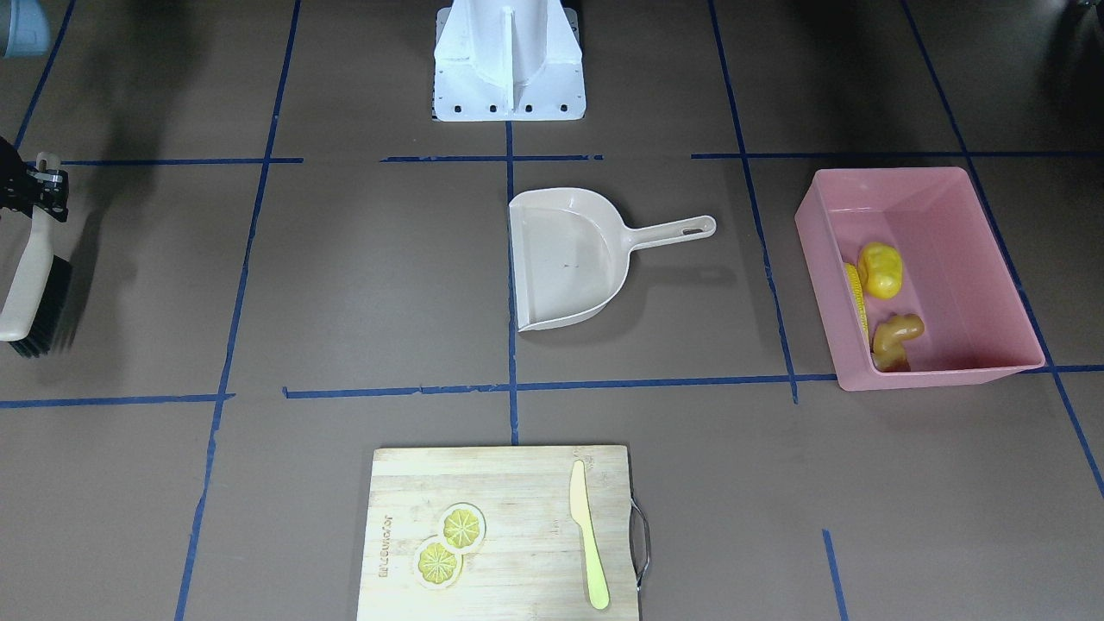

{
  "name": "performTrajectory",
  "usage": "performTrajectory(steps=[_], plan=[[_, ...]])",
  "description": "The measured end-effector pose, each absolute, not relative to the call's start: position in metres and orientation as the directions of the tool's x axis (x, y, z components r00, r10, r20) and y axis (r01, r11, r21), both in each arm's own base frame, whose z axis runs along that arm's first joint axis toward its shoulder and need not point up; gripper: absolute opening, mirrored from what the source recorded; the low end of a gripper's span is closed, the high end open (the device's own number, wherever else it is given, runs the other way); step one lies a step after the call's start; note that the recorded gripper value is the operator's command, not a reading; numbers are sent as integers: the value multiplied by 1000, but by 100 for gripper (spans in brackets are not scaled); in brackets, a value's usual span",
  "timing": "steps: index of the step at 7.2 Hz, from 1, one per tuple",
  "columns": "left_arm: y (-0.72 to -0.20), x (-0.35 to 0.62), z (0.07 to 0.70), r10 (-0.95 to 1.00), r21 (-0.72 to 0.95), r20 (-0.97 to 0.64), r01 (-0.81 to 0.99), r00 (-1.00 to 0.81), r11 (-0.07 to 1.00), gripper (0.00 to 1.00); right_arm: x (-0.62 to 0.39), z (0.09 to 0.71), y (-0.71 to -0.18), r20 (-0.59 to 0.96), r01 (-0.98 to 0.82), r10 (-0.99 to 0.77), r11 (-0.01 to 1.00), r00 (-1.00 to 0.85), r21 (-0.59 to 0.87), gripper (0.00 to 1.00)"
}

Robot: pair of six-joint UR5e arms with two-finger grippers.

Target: Sweep and dump trash into bin

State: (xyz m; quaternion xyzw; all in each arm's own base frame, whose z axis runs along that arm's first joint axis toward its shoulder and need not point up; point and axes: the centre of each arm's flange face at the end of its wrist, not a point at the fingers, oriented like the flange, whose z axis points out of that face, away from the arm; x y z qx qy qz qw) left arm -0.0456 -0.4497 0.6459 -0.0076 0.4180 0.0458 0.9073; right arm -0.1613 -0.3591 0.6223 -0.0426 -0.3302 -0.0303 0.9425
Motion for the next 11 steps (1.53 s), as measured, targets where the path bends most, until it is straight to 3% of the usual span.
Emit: performTrajectory(steps=[1,6,11], plan=[[-450,-46,644,80,28,-759,-89,646,996,100,-162,626,-360,623,85,-26,994,782,-65,99],[-451,-46,634,92,45,-758,-88,646,995,100,-134,593,-375,674,33,-13,999,739,-18,100],[-451,-47,627,109,65,-752,-91,650,994,100,45,603,-404,678,113,-142,990,722,86,100]])
